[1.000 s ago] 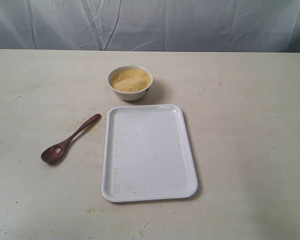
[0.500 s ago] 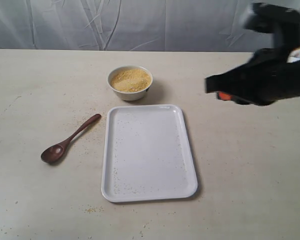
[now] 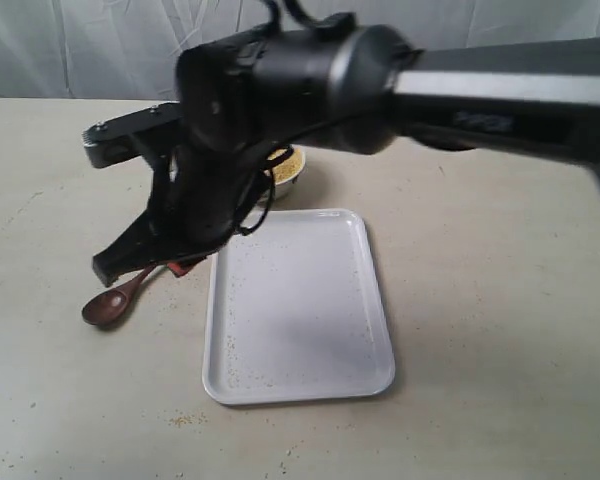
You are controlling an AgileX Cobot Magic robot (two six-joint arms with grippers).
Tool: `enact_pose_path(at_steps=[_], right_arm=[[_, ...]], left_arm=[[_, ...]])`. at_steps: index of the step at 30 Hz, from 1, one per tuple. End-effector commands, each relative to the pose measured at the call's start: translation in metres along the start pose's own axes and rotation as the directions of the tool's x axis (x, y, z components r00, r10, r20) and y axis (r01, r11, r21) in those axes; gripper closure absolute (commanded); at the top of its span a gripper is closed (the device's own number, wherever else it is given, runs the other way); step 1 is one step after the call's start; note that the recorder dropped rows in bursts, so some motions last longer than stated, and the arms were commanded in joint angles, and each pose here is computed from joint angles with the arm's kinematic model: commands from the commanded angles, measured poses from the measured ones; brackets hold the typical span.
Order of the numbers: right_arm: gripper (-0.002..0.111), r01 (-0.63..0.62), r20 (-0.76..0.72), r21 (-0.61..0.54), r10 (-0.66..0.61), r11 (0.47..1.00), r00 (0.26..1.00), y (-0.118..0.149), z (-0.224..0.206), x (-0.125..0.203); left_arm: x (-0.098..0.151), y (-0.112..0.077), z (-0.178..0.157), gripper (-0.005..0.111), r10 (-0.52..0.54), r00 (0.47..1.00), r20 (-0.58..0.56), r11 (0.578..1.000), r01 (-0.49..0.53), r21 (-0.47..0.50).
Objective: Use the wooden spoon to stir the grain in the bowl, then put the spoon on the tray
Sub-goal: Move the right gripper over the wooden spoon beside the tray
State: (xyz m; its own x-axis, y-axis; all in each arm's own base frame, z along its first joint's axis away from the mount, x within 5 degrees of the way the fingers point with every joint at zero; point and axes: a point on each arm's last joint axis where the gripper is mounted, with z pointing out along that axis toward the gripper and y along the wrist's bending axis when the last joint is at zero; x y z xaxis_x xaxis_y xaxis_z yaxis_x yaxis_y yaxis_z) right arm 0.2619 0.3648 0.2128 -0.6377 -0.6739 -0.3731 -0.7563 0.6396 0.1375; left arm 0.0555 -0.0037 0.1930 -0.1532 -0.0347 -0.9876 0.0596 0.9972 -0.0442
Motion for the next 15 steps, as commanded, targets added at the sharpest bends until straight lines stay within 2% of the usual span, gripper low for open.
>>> enact_pose_path(at_steps=[1, 5, 10, 15], right_arm=[[0.109, -0.029, -0.021, 0.016, 0.029, 0.999, 0.999, 0.009, 0.031, -0.025], [0.109, -0.017, 0.023, -0.016, 0.018, 1.0, 1.0, 0.028, 0.05, -0.042], [0.109, 0.024, 0.019, -0.03, -0.024, 0.999, 1.0, 0.048, 0.074, -0.044], [0.109, 0.035, 0.003, -0.031, -0.035, 0.999, 0.999, 0.053, 0.09, -0.04]], left_arm=[[0.001, 0.0, 0.0, 0.107, 0.002, 1.0, 0.006, 1.0, -0.002, -0.004], [0.001, 0.0, 0.0, 0.107, 0.002, 1.0, 0.006, 1.0, -0.002, -0.004], [0.001, 0.0, 0.0, 0.107, 0.002, 1.0, 0.006, 1.0, -0.002, -0.004], [0.001, 0.0, 0.0, 0.107, 0.002, 1.0, 0.006, 1.0, -0.002, -0.004]])
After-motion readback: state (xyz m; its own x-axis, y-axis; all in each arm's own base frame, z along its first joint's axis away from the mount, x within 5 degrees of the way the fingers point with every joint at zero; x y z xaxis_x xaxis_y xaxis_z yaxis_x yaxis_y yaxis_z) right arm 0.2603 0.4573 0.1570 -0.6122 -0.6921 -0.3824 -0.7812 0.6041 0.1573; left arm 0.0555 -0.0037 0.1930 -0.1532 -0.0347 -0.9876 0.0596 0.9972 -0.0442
